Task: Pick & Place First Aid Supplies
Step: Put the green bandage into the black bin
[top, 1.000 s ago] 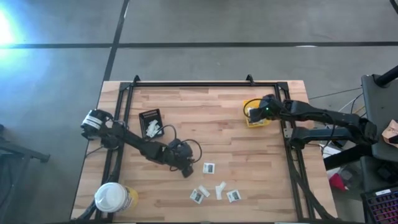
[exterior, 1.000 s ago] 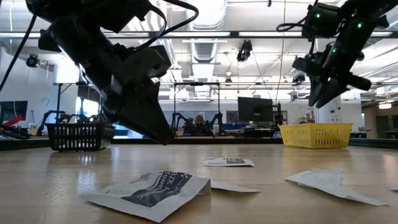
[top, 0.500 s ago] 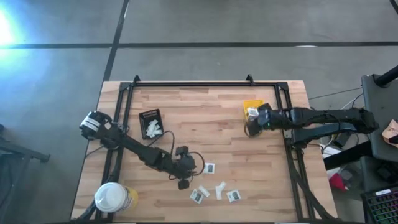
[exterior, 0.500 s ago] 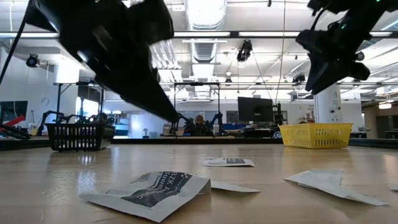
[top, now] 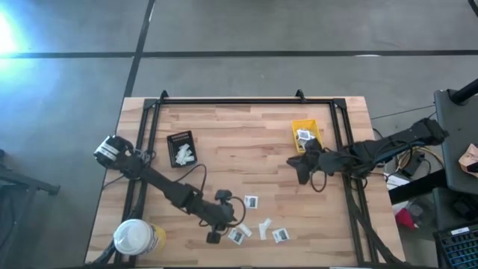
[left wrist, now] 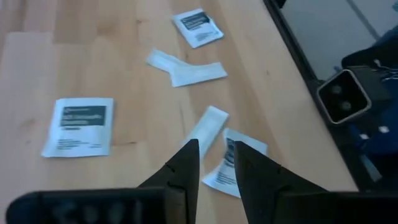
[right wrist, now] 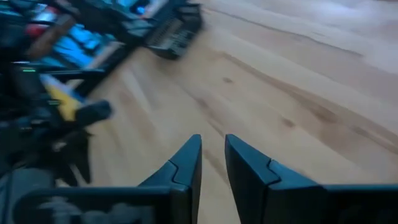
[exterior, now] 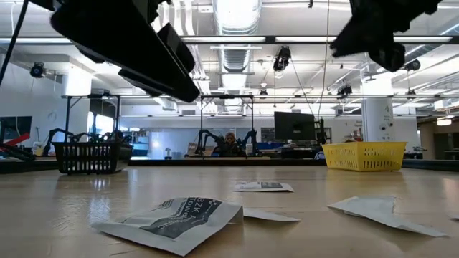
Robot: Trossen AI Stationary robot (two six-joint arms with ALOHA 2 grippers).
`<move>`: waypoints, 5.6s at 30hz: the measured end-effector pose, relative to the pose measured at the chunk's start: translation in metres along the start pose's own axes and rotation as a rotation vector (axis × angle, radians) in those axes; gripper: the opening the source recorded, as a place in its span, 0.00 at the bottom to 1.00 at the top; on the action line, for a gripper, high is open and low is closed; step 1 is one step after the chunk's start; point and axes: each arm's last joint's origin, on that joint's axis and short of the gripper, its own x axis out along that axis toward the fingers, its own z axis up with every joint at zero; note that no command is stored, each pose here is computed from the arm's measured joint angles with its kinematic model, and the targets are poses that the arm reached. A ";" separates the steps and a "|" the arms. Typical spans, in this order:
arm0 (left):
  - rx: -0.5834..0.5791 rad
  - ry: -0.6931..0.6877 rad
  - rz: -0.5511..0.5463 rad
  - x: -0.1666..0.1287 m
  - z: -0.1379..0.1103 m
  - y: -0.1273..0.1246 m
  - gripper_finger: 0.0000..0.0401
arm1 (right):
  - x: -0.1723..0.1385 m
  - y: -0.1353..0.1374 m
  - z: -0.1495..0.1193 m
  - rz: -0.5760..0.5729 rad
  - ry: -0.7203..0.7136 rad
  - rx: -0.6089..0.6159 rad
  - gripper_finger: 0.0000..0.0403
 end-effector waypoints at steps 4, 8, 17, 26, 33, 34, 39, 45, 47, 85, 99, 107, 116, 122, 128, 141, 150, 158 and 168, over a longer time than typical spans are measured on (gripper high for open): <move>0.001 -0.011 -0.067 0.000 0.000 -0.007 0.22 | -0.003 0.009 0.000 0.074 -0.027 -0.020 0.17; 0.006 -0.046 -0.125 0.003 0.001 -0.015 0.19 | -0.003 0.010 -0.001 0.083 -0.028 -0.023 0.18; -0.026 -0.054 -0.143 0.021 -0.007 -0.015 0.16 | 0.002 0.003 -0.009 0.057 -0.009 -0.006 0.16; -0.051 -0.049 -0.106 0.027 -0.012 -0.012 0.15 | 0.023 0.010 -0.024 0.038 0.039 -0.023 0.18; -0.050 -0.107 -0.085 0.036 -0.007 0.000 0.13 | 0.047 0.023 -0.042 0.060 0.105 -0.073 0.17; -0.047 -0.106 -0.091 0.038 -0.008 0.002 0.13 | 0.050 0.025 -0.043 0.059 0.109 -0.078 0.17; -0.052 -0.090 -0.081 0.050 -0.014 0.009 0.09 | 0.060 0.033 -0.048 0.052 0.152 -0.102 0.15; -0.058 -0.069 -0.062 0.058 -0.019 0.015 0.02 | 0.067 0.044 -0.047 0.066 0.172 -0.131 0.15; -0.061 -0.058 -0.052 0.061 -0.021 0.019 0.01 | 0.068 0.047 -0.046 0.070 0.170 -0.144 0.15; -0.342 0.039 0.331 0.061 -0.040 0.053 0.00 | 0.055 0.063 -0.061 0.196 0.250 -0.316 0.15; -0.536 0.031 0.310 0.061 -0.041 0.053 0.00 | 0.059 0.097 -0.080 0.276 0.265 -0.817 0.13; -0.655 0.032 0.286 0.061 -0.041 0.053 0.00 | 0.070 0.117 -0.080 0.076 0.428 -1.103 0.13; -0.704 0.055 0.246 0.062 -0.042 0.051 0.00 | 0.098 0.135 -0.113 0.027 0.535 -1.300 0.09; -0.722 0.054 0.248 0.062 -0.042 0.051 0.00 | 0.111 0.149 -0.120 0.045 0.536 -1.352 0.09; -0.746 0.051 0.249 0.062 -0.042 0.051 0.00 | 0.123 0.153 -0.130 0.055 0.554 -1.408 0.09; -0.781 0.041 0.258 0.062 -0.042 0.051 0.00 | 0.159 0.155 -0.151 0.021 0.609 -1.470 0.19; -0.786 0.039 0.260 0.062 -0.042 0.051 0.00 | 0.170 0.153 -0.152 -0.003 0.576 -1.448 0.27; -0.795 0.034 0.261 0.062 -0.041 0.051 0.00 | 0.174 0.150 -0.154 0.020 0.550 -1.456 0.26; -0.806 0.026 0.258 0.062 -0.041 0.051 0.01 | 0.180 0.137 -0.155 0.006 0.581 -1.421 0.22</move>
